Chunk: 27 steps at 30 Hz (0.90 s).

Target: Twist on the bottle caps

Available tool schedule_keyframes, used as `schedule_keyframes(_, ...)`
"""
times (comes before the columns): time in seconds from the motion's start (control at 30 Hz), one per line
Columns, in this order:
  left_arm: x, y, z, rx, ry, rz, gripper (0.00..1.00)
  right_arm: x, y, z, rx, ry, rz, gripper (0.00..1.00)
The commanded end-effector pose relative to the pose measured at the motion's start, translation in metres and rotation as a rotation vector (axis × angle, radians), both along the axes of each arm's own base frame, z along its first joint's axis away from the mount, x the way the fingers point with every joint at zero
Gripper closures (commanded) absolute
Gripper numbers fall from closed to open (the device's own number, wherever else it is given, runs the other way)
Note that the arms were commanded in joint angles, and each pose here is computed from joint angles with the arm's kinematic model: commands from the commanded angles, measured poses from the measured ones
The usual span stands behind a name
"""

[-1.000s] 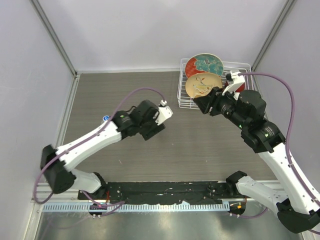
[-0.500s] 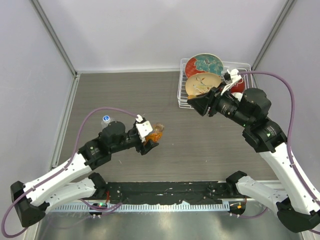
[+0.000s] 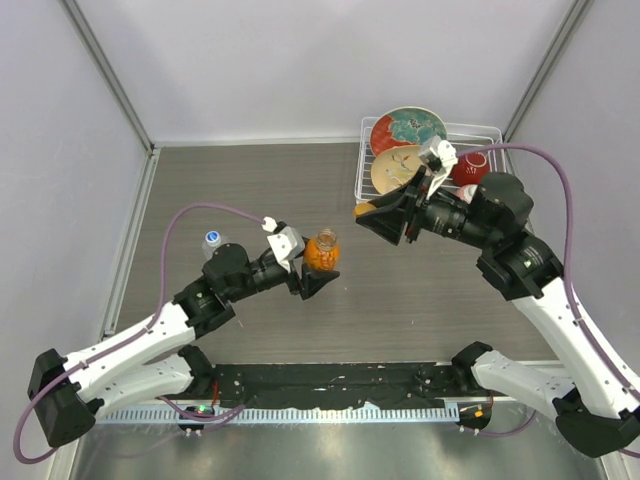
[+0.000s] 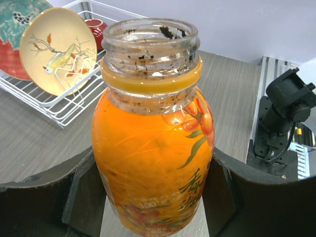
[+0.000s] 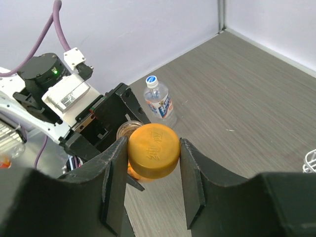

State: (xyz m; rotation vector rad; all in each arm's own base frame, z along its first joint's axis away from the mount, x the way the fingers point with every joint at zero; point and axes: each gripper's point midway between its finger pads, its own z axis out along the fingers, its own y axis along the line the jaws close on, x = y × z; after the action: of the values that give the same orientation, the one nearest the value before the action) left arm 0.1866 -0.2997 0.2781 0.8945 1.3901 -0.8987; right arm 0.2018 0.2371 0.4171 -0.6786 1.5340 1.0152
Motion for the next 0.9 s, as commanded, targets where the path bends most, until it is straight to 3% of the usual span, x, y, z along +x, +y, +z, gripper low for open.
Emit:
schedule_keyframes(0.0,-0.009,-0.009,0.019,-0.101,-0.034,-0.045,1.0,-0.007,0.019,0.019,0.007,-0.098,0.098,0.86)
schedule_keyframes(0.2,-0.022,-0.01,0.011,-0.129,-0.047,-0.095,1.0,-0.017,0.046,0.017,-0.044,-0.176,0.15,0.86)
schedule_keyframes(0.87,-0.029,0.008,0.029,-0.232,-0.061,-0.08,1.0,-0.037,0.078,-0.004,-0.037,-0.165,0.276,0.86)
